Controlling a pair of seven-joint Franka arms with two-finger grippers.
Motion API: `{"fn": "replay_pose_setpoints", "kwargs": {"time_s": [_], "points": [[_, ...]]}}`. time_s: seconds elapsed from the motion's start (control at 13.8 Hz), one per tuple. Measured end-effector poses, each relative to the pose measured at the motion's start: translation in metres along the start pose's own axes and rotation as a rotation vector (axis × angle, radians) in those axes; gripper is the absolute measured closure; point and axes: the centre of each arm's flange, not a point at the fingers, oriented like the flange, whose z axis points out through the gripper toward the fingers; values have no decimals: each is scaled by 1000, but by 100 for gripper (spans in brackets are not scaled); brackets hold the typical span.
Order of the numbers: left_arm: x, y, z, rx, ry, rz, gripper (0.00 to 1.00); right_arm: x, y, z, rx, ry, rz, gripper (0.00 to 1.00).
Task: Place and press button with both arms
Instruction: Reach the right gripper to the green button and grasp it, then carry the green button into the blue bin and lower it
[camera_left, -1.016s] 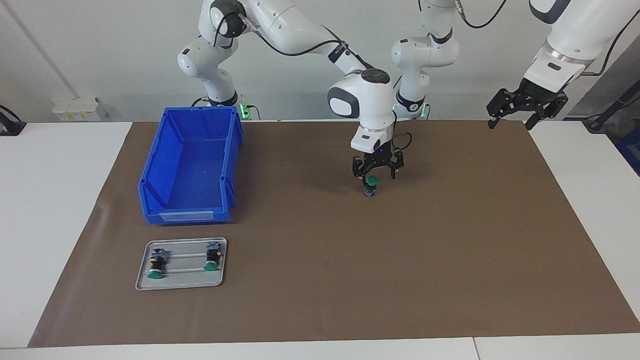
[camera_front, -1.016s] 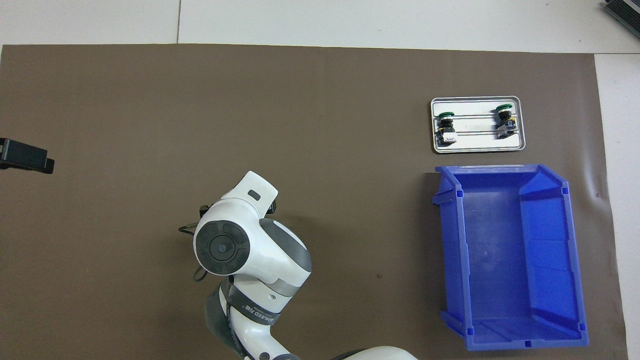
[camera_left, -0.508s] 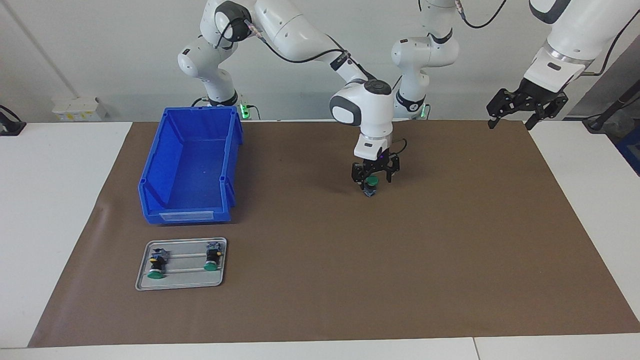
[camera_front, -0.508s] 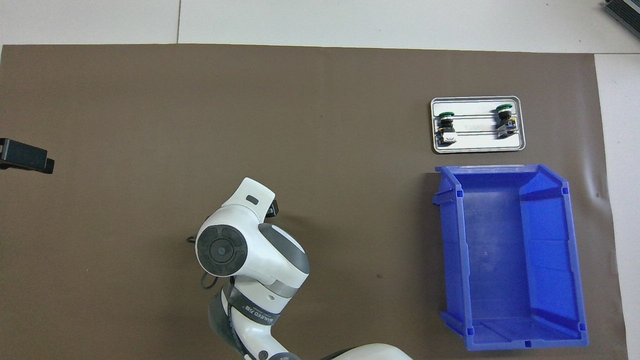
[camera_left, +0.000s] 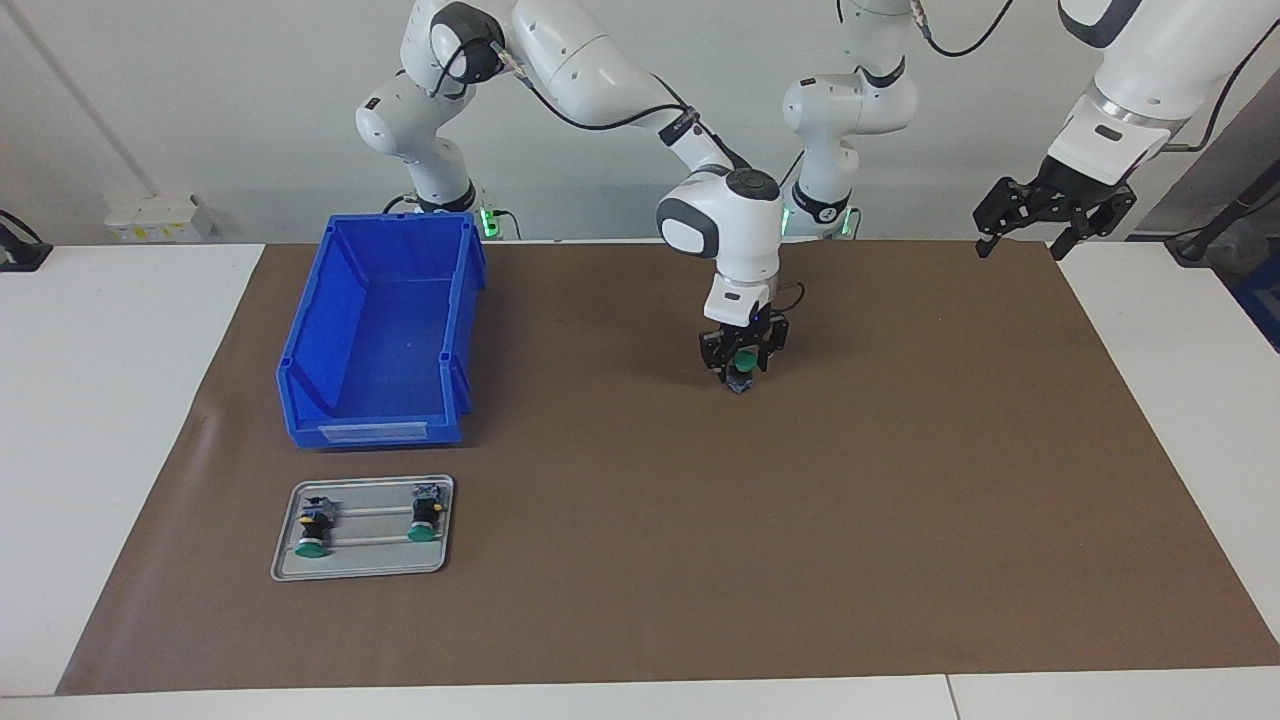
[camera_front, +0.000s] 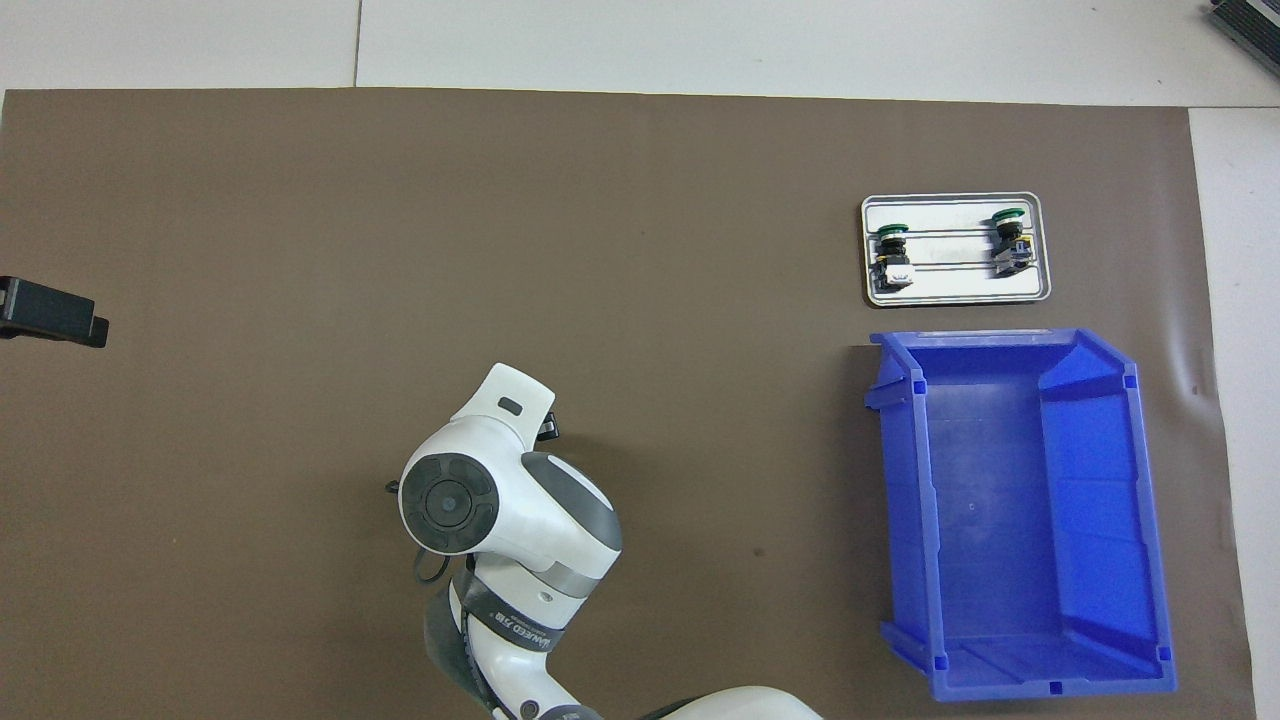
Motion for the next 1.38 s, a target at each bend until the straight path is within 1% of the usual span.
{"fn": "replay_pose_setpoints", "kwargs": {"time_s": [0.15,0.29,0.44,0.58,0.65,0.87,0.94,1.09,1.23,1.38], "points": [[0,0,0,0,0,0,0,-1,-3,-2,2,1,-4,64],[0,0,0,0,0,0,0,3,-6,-11,8,10,-4,64],[0,0,0,0,0,0,0,15,-5,-26,14,27,18,64],[0,0,0,0,0,0,0,37,16,-54,20,62,68,64],[0,0,0,0,0,0,0,50,36,-74,14,65,102,64],[0,0,0,0,0,0,0,83,122,-158,-7,58,207,64],[0,0,0,0,0,0,0,90,157,-184,-15,56,215,64],[0,0,0,0,0,0,0,96,237,-223,-31,53,204,64],[0,0,0,0,0,0,0,86,327,-240,-55,23,176,64],[0,0,0,0,0,0,0,62,401,-235,-73,-33,142,64]]}}
